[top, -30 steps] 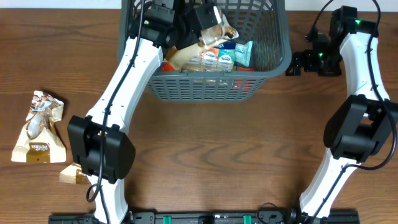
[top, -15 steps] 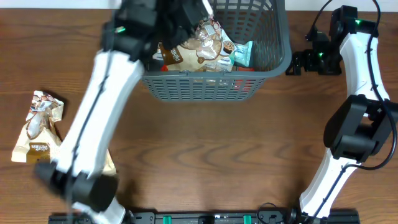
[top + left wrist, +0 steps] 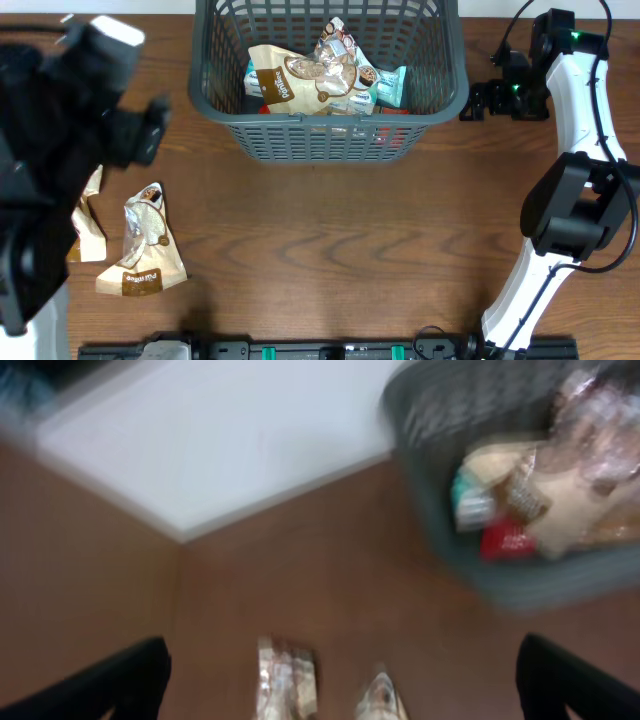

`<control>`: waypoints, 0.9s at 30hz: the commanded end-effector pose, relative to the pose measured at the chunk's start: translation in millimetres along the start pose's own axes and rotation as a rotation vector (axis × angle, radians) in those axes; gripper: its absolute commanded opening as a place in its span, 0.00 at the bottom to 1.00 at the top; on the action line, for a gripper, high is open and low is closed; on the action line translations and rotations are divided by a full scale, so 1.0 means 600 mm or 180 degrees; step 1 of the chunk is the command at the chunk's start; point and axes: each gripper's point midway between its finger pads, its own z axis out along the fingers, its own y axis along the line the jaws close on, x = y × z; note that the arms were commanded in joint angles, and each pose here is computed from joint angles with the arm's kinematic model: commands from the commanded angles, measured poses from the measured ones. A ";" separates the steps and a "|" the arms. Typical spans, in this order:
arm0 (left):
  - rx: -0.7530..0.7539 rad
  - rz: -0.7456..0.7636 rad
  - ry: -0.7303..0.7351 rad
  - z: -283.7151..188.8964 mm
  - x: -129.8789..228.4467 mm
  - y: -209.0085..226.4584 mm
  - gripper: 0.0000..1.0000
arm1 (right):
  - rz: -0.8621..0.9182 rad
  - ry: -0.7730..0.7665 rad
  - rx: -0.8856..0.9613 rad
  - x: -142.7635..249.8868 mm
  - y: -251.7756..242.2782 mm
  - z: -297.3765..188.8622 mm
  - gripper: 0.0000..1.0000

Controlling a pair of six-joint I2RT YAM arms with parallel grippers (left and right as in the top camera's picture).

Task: Pack container
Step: 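Withdraw the left gripper toward the remaining beige pouches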

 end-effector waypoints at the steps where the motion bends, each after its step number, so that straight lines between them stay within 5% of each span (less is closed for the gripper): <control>1: -0.0178 -0.0492 0.0541 -0.001 0.070 0.021 0.99 | -0.0061 0.0035 -0.0006 0.001 0.006 0.008 0.99; 8: -0.0314 -0.1149 0.1514 -0.001 0.196 0.035 0.99 | -0.0062 0.0039 -0.0006 0.002 0.006 0.008 0.99; 27: 0.0306 -0.1470 0.2571 0.237 0.433 -0.073 0.99 | -0.0078 -0.0050 0.0013 -0.010 0.004 0.008 0.99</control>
